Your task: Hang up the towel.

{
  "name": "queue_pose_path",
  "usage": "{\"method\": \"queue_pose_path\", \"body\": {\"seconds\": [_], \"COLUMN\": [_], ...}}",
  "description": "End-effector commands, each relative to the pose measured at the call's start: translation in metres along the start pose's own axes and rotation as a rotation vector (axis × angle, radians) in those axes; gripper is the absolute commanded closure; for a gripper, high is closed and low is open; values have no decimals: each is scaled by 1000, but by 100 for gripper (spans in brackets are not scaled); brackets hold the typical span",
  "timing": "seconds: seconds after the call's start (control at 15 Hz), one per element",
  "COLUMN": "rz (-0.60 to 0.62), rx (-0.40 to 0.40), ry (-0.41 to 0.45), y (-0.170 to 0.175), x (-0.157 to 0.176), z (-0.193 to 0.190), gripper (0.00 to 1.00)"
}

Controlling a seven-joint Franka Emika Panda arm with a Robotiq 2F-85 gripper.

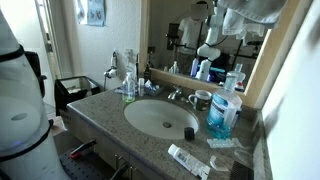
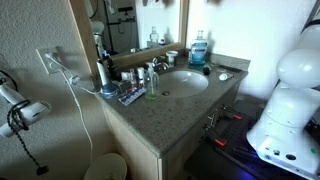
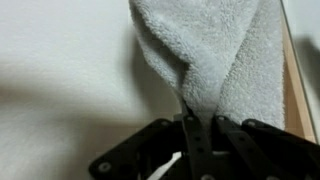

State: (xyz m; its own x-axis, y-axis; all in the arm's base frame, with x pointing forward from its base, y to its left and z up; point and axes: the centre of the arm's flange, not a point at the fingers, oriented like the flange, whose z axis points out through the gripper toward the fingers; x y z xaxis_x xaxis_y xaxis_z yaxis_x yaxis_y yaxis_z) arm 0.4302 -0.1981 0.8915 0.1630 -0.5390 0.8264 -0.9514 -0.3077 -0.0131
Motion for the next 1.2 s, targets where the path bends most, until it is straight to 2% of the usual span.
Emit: {"method": "queue_pose_path", "body": {"seconds": [0.0,0.27,0.53,0.93,1.13], "rz": [113,223,285,330,339], "rx": [-64,-161,-223,-278,-311], "ry": [105,205,281,326,318], "y": [-3,13,27,42,55], "x": [39,77,108,126,128], "z": [18,38,48,59,71], "gripper": [97,97,97,97,97]}}
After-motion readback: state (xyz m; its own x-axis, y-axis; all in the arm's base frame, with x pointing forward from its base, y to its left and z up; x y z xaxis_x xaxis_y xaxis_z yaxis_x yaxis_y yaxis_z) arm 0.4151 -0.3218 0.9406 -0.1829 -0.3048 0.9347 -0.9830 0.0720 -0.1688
